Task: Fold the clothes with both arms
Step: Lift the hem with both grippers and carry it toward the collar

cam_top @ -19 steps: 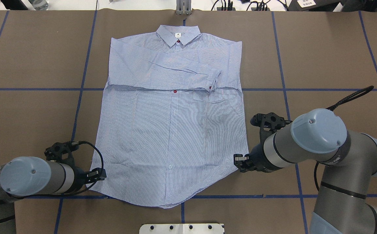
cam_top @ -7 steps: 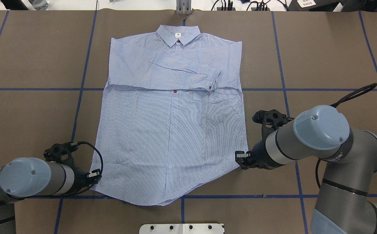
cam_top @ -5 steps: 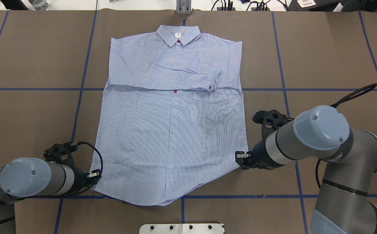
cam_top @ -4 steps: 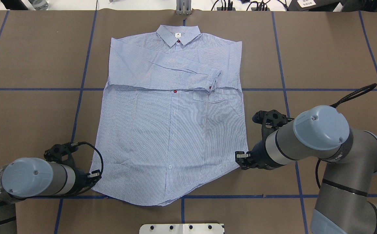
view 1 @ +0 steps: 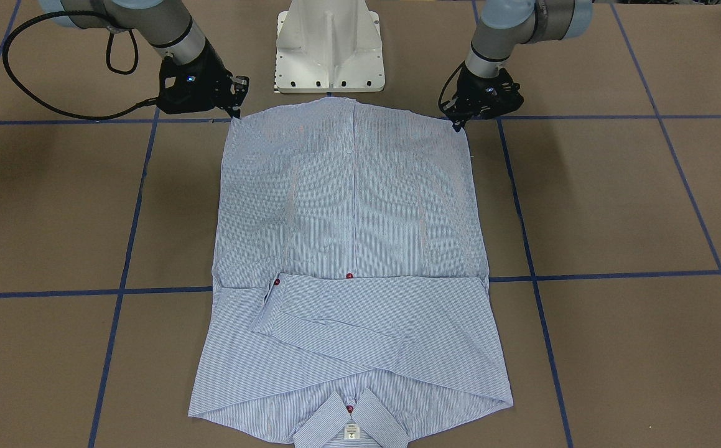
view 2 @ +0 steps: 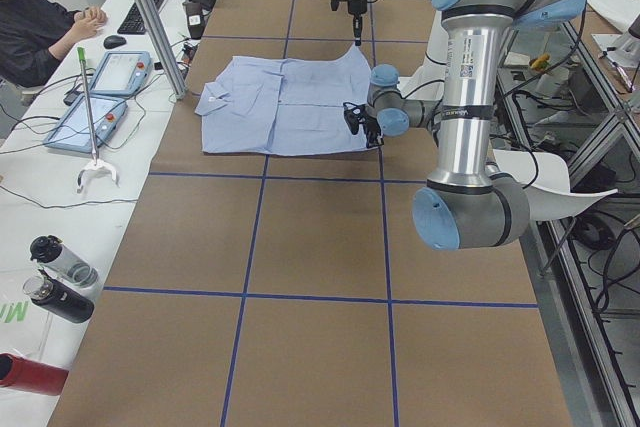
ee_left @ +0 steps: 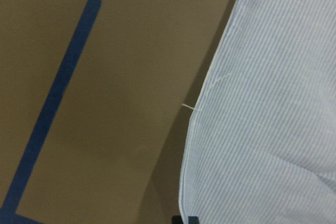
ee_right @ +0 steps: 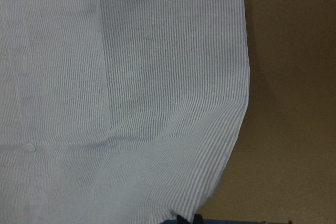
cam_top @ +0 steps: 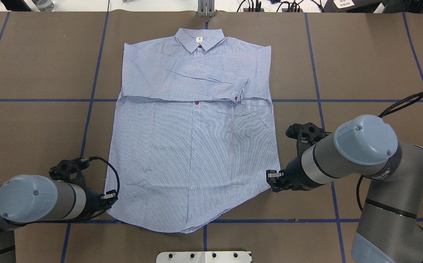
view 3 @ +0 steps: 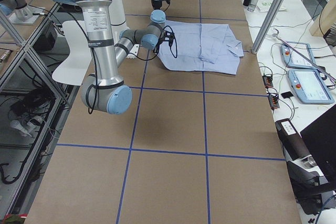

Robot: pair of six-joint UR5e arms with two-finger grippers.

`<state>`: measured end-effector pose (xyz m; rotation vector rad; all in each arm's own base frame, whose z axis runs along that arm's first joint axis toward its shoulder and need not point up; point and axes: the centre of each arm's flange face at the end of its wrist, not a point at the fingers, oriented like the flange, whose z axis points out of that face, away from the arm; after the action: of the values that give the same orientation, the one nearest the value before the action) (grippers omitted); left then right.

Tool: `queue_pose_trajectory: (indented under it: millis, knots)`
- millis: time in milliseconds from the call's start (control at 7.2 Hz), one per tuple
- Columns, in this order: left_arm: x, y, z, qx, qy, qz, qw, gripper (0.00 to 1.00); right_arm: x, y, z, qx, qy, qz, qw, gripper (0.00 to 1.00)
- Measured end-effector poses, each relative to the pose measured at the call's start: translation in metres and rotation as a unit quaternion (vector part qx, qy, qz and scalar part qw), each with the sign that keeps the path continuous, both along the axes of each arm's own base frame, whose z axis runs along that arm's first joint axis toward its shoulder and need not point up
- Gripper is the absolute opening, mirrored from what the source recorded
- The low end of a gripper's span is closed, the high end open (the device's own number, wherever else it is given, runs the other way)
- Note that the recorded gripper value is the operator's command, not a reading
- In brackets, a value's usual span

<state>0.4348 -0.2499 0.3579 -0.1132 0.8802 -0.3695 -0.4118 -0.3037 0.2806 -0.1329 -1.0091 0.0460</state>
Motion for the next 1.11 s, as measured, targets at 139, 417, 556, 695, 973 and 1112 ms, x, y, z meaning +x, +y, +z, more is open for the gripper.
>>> queue_pose_trajectory:
  millis: [139,417,556,695,973,1112]
  knots:
    - [-0.007,0.003,-0.012,0.001,0.005,0.002,1.0,0.0,0.004,0.001,-0.002,-0.003,-0.005,-0.005,1.0,0.0]
    - [-0.017,0.015,-0.038,0.006,0.023,0.012,0.9996,0.0,0.02,0.011,0.0,-0.004,-0.013,-0.017,0.9998,0.0]
    - [-0.018,0.027,-0.05,0.008,0.035,0.023,0.9991,0.0,0.029,0.018,0.005,-0.004,-0.015,-0.022,0.9996,0.0]
    - [-0.02,0.041,-0.063,0.009,0.049,0.038,0.998,0.0,0.037,0.026,0.01,-0.007,-0.018,-0.031,0.9993,0.0]
    - [-0.023,0.073,-0.086,-0.002,0.076,0.063,0.9951,0.0,0.047,0.046,0.019,-0.022,-0.022,-0.061,0.9976,0.0]
    - [-0.024,0.085,-0.092,-0.008,0.083,0.073,0.9938,0.0,0.05,0.056,0.028,-0.03,-0.025,-0.08,0.996,0.0]
